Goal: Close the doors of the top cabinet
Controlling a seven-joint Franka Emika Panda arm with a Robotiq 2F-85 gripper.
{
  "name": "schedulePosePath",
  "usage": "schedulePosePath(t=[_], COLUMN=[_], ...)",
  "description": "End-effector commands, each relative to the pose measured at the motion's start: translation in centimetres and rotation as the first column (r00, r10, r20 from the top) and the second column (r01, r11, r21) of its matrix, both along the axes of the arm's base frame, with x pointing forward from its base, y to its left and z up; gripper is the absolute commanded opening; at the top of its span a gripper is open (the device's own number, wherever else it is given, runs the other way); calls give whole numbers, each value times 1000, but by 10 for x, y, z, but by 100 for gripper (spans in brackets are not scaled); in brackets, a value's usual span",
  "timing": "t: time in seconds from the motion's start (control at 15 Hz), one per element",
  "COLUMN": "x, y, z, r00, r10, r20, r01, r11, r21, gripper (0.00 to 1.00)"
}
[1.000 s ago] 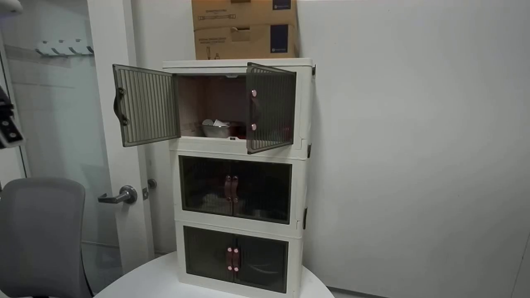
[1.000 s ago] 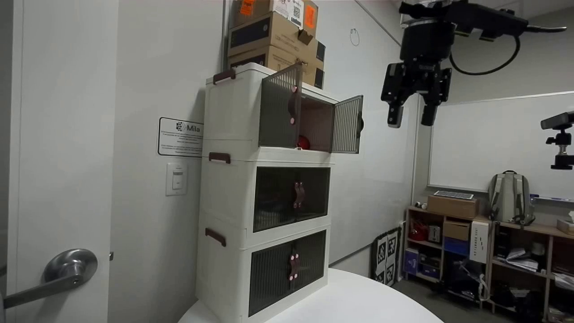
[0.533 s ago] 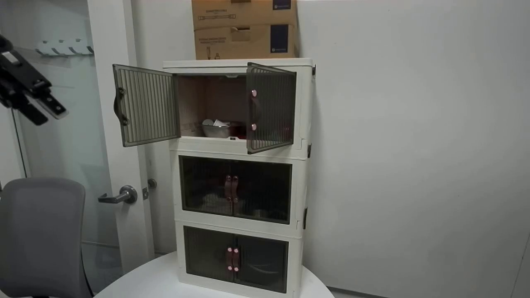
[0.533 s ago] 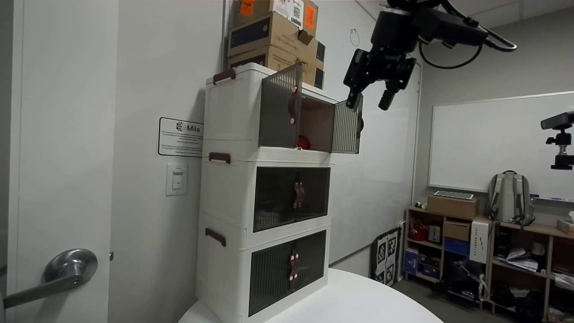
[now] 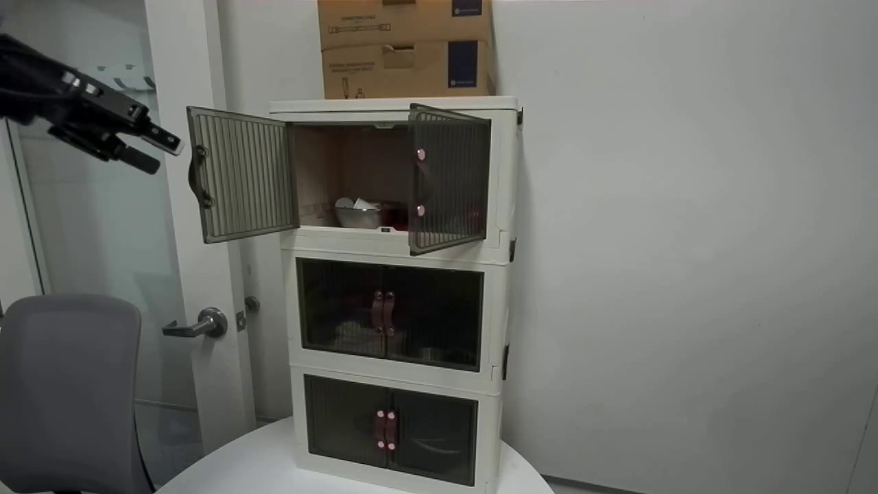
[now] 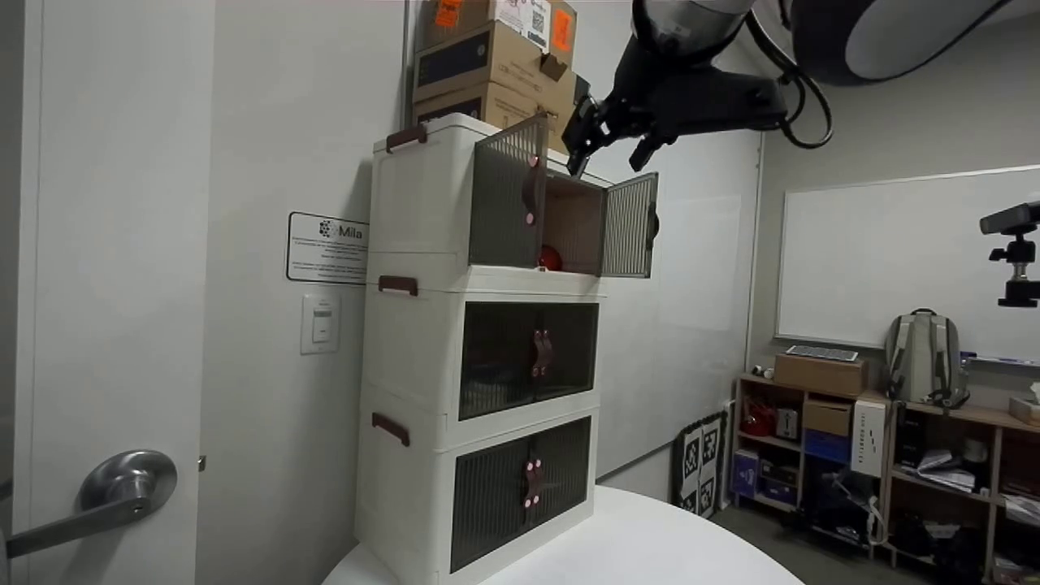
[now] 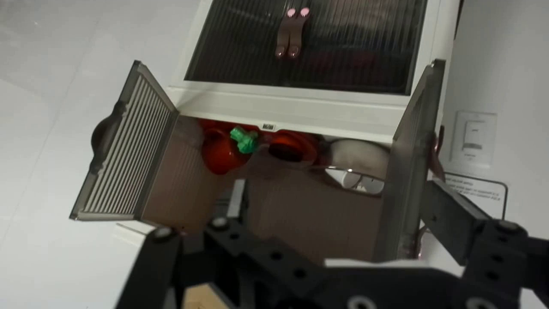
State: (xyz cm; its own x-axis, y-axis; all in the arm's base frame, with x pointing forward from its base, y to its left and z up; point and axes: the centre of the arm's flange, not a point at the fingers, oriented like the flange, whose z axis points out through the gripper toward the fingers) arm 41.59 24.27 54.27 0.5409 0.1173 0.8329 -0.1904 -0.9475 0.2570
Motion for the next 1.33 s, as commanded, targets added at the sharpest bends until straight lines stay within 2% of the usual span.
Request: schedulePosePath(t=[0.0, 0.27, 0.53, 0.93, 1.27], x=[30, 38, 53, 78, 100], y=[23, 39, 45, 38, 13], z=[4, 15, 15, -2, -9], r00=[986, 956, 927, 916, 918], r10=[-41, -45, -83, -120, -170], r20=[163, 289, 367, 383, 359], r01=[43, 48, 94, 144, 190], r11=[999, 999, 996, 989, 982], r21=[-9, -1, -13, -35, -22], gripper=[100, 100, 100, 100, 100])
